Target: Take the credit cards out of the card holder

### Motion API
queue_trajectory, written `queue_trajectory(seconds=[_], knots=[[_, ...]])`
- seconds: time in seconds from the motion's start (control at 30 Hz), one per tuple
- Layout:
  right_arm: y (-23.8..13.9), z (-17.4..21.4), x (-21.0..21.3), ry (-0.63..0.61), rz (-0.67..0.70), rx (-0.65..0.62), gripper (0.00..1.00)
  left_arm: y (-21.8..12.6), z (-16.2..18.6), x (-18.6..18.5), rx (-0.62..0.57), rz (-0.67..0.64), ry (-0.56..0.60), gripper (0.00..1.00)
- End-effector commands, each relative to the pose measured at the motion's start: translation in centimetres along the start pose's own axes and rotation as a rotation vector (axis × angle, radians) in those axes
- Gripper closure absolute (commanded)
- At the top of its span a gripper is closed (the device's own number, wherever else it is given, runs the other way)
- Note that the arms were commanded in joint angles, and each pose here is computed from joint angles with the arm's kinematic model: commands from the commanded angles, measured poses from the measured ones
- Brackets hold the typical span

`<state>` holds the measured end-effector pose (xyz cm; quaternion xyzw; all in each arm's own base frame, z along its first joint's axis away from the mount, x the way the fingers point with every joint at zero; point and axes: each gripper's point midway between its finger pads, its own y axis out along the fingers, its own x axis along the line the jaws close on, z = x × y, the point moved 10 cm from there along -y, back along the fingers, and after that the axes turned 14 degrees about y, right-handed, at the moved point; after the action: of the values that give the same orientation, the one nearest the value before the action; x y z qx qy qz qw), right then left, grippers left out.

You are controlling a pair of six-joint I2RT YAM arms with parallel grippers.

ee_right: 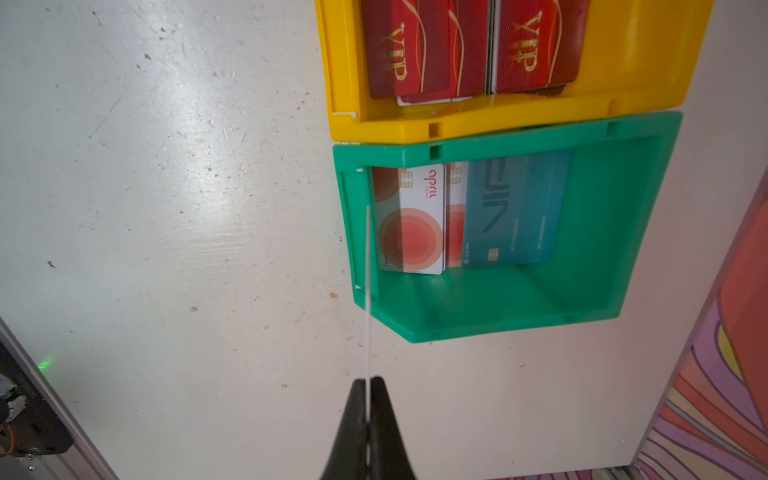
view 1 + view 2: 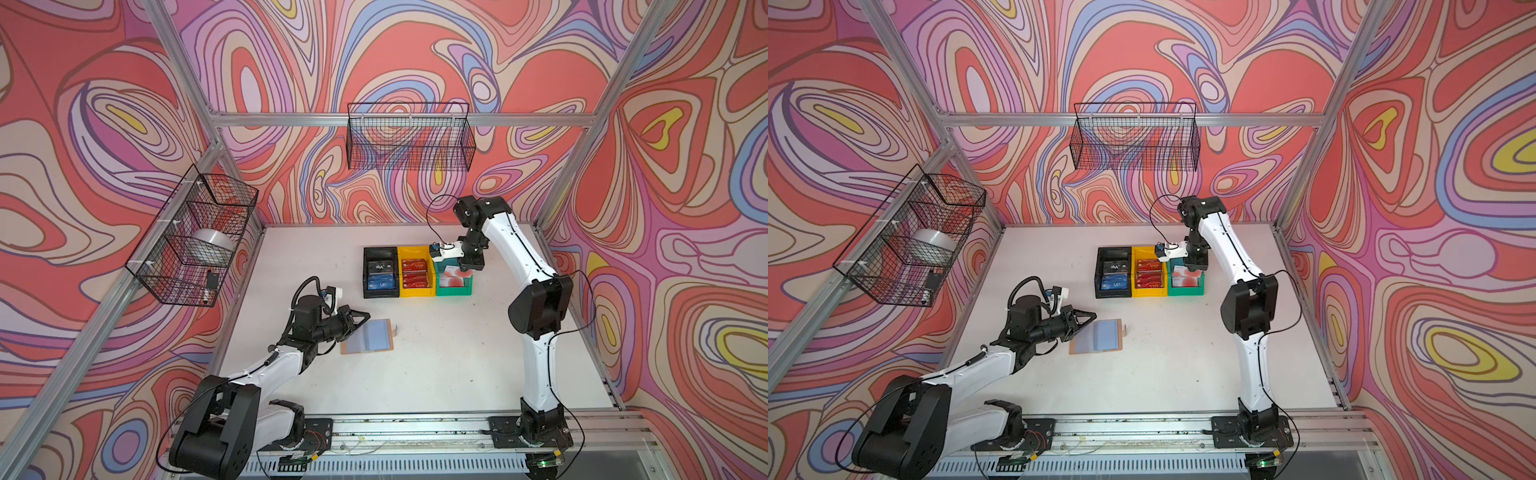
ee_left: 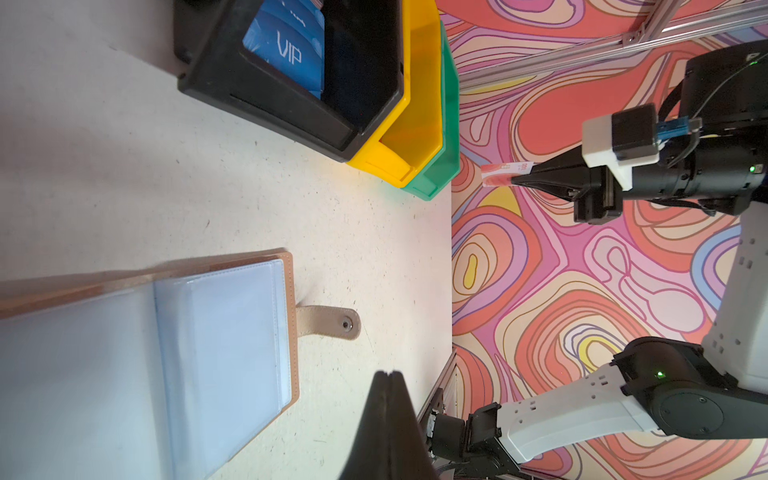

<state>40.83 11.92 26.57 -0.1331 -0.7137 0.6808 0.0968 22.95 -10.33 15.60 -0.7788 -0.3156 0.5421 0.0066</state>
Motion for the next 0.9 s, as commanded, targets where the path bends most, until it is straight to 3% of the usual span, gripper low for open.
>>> queue_trajectory(seconds=[0.0, 0.87], knots=[[1.3, -0.3, -0.8, -0.049, -0.02, 0.004, 1.0, 0.0, -0.9, -0.4, -0.027, 0.01, 0.034, 1.0], [7.0, -0.7, -3.1, -0.11, -0.073, 0.033, 1.0, -0.6, -1.0, 0.5, -0.042, -0.033, 0.01, 1.0]])
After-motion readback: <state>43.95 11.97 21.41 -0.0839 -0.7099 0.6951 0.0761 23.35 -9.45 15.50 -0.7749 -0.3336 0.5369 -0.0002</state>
